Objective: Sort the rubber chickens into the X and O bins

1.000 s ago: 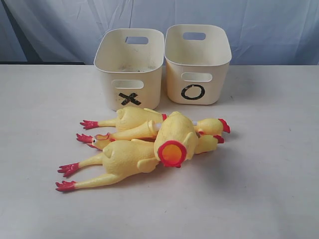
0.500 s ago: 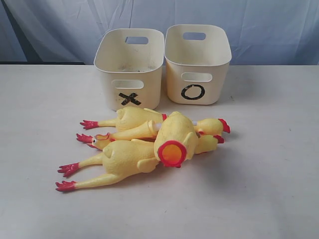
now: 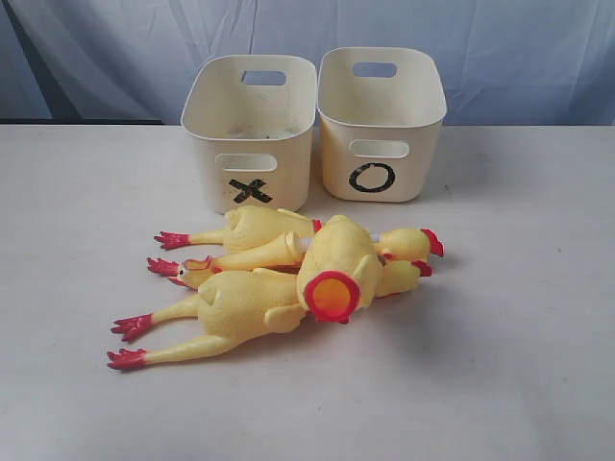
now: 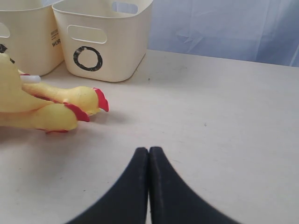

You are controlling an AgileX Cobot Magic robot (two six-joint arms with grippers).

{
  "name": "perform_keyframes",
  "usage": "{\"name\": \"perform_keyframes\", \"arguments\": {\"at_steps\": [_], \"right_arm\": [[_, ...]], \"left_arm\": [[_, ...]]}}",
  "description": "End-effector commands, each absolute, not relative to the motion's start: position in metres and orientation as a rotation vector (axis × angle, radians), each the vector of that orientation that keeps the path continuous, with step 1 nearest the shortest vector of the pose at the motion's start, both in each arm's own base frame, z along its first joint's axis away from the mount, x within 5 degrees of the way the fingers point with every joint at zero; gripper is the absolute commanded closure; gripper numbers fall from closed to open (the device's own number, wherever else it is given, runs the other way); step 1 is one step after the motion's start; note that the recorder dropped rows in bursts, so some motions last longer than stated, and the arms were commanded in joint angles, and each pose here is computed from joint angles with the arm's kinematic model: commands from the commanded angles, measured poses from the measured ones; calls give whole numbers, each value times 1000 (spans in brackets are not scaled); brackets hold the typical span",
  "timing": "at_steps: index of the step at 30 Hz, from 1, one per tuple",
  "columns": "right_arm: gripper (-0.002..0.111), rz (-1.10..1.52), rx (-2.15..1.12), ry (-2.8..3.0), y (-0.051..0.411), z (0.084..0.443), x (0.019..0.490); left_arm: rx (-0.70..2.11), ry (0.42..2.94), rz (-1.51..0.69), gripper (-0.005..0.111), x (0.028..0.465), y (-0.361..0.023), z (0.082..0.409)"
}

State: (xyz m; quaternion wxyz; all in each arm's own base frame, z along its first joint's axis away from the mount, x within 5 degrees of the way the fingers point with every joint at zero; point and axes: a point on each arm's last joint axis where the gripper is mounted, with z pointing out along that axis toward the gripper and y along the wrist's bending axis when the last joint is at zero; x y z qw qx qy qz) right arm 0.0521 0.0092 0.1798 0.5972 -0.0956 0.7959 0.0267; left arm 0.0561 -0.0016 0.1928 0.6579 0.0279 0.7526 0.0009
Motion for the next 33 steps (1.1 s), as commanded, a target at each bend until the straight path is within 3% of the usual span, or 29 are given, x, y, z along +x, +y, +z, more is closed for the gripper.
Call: {"name": "perform_keyframes", "arguments": {"at_steps": [1, 14, 22, 33], "right_arm": [[109, 65, -222, 1834, 9, 180, 52], [109, 65, -222, 1834, 9, 180, 52], [109, 65, -222, 1832, 9, 181, 52], [109, 65, -222, 1832, 9, 181, 52]], "left_arm": [[58, 1649, 3, 107, 56, -2, 198], [58, 1640, 2, 107, 56, -2, 199], [-234, 1538, -341, 107, 56, -4, 208], [-359, 1290, -396, 107, 54, 5, 227]]}}
